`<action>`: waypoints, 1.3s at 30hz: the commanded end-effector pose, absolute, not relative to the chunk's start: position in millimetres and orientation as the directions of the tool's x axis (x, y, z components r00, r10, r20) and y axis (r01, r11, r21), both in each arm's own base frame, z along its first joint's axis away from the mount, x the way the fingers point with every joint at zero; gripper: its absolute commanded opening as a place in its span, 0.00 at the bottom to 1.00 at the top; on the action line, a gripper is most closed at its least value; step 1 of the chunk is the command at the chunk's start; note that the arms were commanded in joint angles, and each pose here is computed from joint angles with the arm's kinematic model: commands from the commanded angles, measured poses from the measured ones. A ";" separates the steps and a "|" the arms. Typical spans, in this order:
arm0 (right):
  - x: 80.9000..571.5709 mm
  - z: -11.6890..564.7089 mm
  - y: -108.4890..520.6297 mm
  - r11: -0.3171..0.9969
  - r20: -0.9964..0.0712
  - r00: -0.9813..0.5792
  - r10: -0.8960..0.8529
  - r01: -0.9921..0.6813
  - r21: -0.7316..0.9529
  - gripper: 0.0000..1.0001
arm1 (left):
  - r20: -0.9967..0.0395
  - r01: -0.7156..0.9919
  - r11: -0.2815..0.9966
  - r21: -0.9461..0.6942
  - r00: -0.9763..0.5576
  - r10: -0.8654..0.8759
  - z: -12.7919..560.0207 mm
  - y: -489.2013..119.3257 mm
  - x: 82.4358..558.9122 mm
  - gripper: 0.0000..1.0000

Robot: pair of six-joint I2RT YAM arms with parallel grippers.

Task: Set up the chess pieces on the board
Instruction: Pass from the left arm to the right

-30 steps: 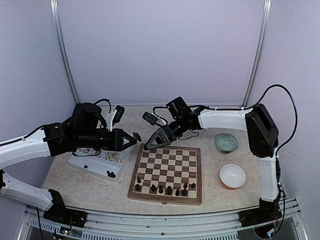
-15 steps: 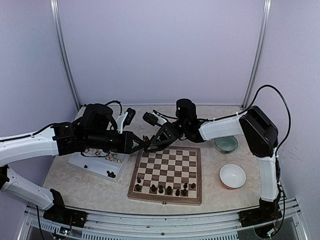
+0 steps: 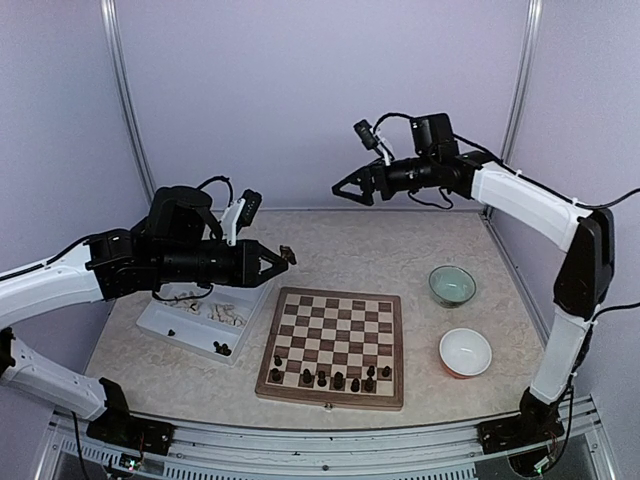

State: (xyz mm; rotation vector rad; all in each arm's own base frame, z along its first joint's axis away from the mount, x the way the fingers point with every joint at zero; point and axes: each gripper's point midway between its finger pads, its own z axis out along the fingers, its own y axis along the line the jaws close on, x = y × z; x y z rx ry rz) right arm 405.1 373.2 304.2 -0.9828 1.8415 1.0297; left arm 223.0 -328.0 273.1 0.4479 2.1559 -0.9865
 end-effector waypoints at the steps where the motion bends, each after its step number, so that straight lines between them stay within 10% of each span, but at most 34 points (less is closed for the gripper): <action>1: 418.0 343.2 312.8 0.350 -0.911 -0.408 -0.058 -0.863 0.364 0.98 | -0.773 0.592 0.641 -0.489 -0.634 -0.004 300.0 -324.1 224.5 0.02; 6: 341.7 318.4 331.8 -0.102 -0.806 -0.588 -0.065 -0.800 0.592 0.85 | -0.795 0.608 0.631 -0.482 -0.606 -0.024 317.0 -324.3 225.8 0.02; 12: 269.8 289.1 379.3 -0.265 -0.731 -0.641 -0.234 -0.681 0.682 0.80 | -0.808 0.627 0.609 -0.486 -0.588 -0.039 328.9 -328.9 226.6 0.02; 39: 241.8 298.0 417.1 -0.370 -0.658 -0.685 -0.311 -0.551 0.748 0.62 | -0.787 0.672 0.537 -0.509 -0.616 0.025 306.0 -370.3 224.3 0.02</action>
